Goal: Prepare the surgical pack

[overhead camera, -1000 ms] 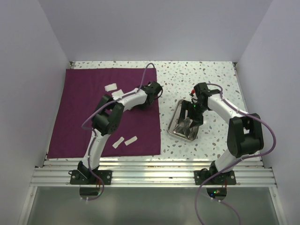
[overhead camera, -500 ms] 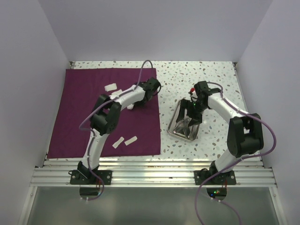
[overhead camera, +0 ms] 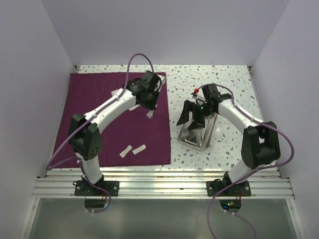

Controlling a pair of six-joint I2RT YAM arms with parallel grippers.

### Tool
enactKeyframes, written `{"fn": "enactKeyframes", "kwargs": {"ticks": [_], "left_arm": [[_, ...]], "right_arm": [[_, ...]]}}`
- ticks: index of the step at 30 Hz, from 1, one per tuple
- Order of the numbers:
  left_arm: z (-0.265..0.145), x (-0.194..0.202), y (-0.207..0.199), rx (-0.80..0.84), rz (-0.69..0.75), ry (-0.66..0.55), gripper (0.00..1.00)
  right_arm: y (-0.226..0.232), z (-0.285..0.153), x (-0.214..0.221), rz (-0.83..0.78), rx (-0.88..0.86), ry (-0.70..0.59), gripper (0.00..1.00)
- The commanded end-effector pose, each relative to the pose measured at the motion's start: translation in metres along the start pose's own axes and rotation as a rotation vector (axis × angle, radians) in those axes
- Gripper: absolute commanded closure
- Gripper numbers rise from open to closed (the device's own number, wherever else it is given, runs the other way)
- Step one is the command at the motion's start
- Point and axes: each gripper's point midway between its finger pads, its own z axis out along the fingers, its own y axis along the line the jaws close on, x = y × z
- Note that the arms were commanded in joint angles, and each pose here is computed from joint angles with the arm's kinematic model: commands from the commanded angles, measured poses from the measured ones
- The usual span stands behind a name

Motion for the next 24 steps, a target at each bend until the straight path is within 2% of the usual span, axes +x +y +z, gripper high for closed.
{"fn": "enactKeyframes", "kwargs": {"ticks": [1,3,5,6,8,11,15,24], "left_arm": [[-0.014,0.004,-0.036,0.22,-0.055,-0.021,1.0],[-0.023,0.011,-0.048,0.305,-0.044,-0.034,1.0],[-0.039,-0.001,-0.061,0.394,-0.026,-0.133,1.0],[-0.035,0.01,-0.064,0.41,-0.02,-0.124,1.0],[-0.046,0.003,-0.071,0.447,0.009,-0.195,1.0],[-0.049,0.009,-0.084,0.446,0.077,-0.227,1.0],[-0.055,0.016,-0.104,0.459,0.154,-0.259,1.0],[-0.06,0.017,-0.11,0.411,0.232,-0.312,1.0]], "right_arm": [[0.032,-0.007,-0.007,0.061,-0.145,-0.05,0.18],[0.042,-0.007,-0.009,0.166,-0.191,-0.05,0.18],[0.052,-0.01,-0.012,0.304,-0.209,-0.053,0.18],[0.053,-0.013,-0.015,0.353,-0.195,-0.068,0.18],[0.066,-0.017,-0.021,0.442,-0.219,-0.071,0.18],[0.083,-0.025,-0.035,0.48,-0.223,-0.105,0.18],[0.084,-0.018,-0.037,0.542,-0.158,-0.084,0.19],[0.088,-0.014,-0.028,0.567,-0.078,-0.039,0.23]]}}
